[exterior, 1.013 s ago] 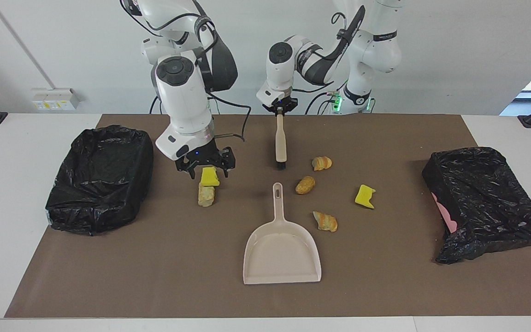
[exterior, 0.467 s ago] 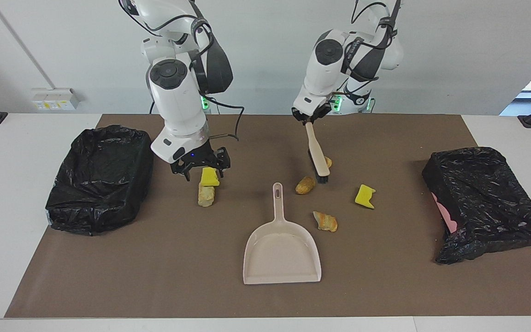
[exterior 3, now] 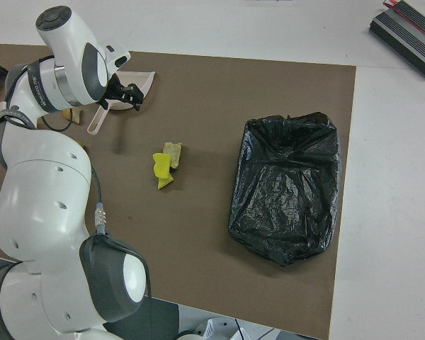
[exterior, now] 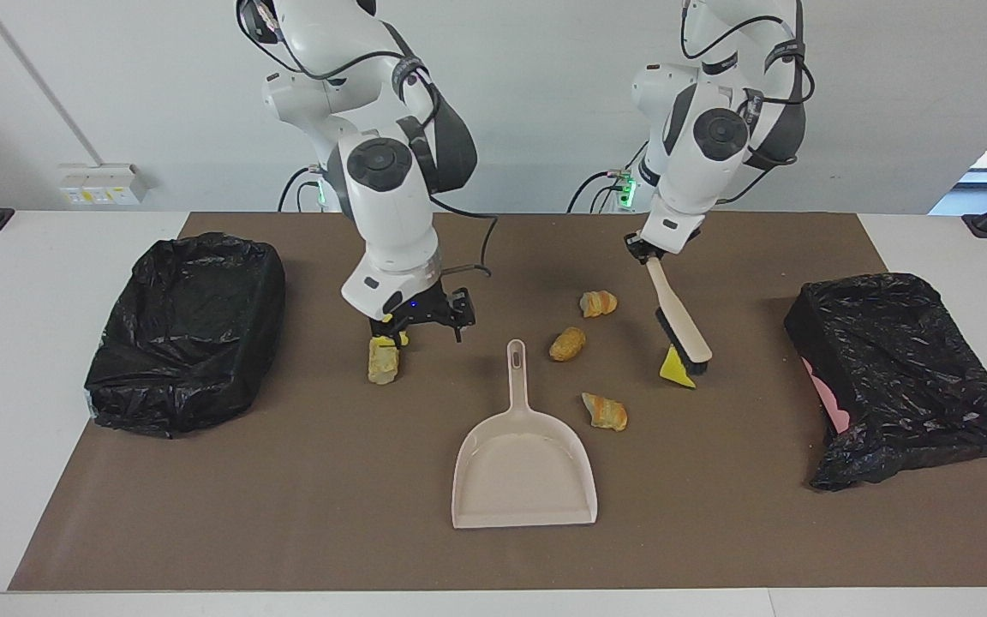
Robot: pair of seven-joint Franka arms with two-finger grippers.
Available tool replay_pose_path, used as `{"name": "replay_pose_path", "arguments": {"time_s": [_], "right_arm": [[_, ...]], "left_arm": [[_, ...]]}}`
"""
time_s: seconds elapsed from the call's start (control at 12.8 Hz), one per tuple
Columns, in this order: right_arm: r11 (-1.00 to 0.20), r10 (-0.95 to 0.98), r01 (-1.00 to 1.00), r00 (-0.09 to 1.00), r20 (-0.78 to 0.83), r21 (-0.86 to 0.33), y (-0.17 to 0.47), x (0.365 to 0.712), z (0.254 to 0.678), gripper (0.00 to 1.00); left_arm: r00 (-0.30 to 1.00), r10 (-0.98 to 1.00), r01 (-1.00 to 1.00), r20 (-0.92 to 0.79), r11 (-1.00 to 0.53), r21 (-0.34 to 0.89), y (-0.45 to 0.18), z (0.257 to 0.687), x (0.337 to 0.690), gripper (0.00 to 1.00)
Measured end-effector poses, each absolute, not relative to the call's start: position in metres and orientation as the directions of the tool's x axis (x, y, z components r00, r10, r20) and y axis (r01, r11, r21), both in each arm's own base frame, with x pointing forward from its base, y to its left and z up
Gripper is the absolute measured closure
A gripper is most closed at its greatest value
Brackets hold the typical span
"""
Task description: Sweep and dump trash in bin
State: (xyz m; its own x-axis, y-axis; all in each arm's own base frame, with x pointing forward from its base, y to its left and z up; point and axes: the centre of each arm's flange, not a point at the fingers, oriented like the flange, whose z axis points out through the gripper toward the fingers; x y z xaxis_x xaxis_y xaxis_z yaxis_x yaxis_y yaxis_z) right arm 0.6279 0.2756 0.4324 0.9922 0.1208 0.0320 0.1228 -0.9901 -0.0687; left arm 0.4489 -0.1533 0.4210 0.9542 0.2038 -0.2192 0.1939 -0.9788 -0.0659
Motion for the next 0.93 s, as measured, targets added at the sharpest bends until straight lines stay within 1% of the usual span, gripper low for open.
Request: {"name": "replay_pose_path", "arguments": {"time_s": [0.16,0.31,0.55,0.93], "right_arm": [[-0.983,0.159,0.163,0.986,0.055,-0.084,0.313,0.63,0.397,0.0],[-0.981,0.165,0.172,0.983,0.079,-0.095,0.336,0.632,0.373,0.0],[-0.973,0.195,0.205,0.976,0.101,-0.102,0.371,0.625,0.345,0.0],[-0.972,0.199,0.211,0.973,0.117,-0.107,0.378,0.629,0.347,0.0]], "left_arm": [[0.954,0.196,0.19,-0.227,-0.981,-0.047,-0.115,0.419,0.461,0.74],[0.951,0.211,0.209,-0.227,-0.977,-0.033,-0.079,0.418,0.469,0.74],[0.951,0.218,0.218,-0.217,-0.976,-0.026,-0.068,0.415,0.473,0.74],[0.959,0.206,0.206,-0.196,-0.978,-0.019,-0.073,0.397,0.476,0.74]]}}
